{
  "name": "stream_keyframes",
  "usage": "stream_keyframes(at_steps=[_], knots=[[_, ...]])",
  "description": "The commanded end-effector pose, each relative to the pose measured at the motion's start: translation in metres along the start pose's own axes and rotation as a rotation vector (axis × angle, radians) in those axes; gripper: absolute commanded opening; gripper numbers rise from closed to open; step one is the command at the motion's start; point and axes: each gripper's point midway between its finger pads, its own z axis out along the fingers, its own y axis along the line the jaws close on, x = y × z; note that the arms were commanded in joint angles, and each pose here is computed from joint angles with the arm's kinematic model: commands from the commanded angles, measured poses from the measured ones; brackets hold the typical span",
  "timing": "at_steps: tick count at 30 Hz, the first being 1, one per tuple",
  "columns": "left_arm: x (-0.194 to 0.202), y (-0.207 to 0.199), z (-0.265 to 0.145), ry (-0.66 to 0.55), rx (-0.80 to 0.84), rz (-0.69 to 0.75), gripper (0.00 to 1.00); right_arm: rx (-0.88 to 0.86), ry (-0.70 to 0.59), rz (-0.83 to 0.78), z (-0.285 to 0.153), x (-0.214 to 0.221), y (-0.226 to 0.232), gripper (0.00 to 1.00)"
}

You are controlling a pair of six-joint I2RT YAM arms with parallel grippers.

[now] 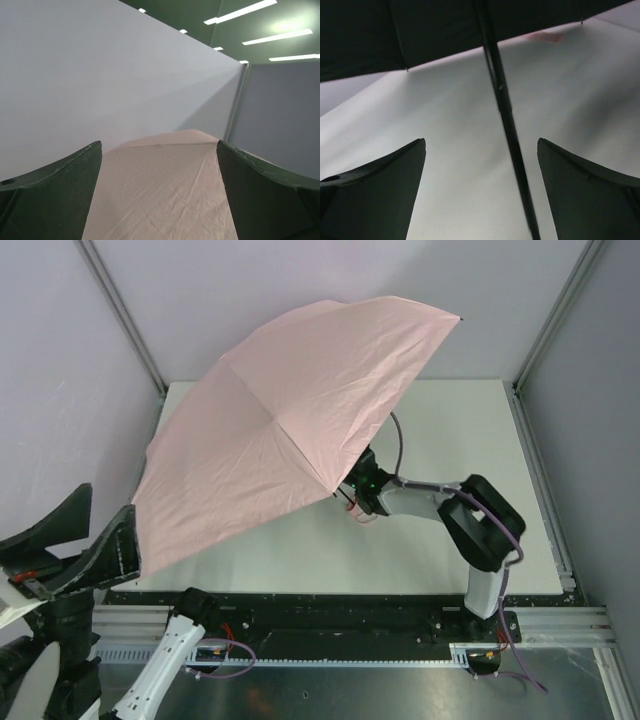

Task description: Put away the umbrella

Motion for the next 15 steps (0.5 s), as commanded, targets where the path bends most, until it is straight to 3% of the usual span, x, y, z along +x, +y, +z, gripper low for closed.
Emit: stream_keyframes(at_steps=[1,4,10,15], knots=[[0.013,-0.028,0.010,0.076,0.174,0.052,1.00,0.031,-0.119,-0.052,0.038,-0.028,-0.009,0.94],[0.013,-0.043,0.007,0.089,0.261,0.063,0.99,0.071,-0.098,0.003,0.050,-0.024,-0.008,0.77],[0.004,-0.071,-0.003,0.089,0.421,0.043,0.99,0.020,-0.088,0.082,0.037,-0.049,0.035,0.19],[-0.027,-0.097,-0.020,0.039,0.555,-0.002,0.99,0.077,-0.132,0.147,0.004,-0.100,0.060,0.02]])
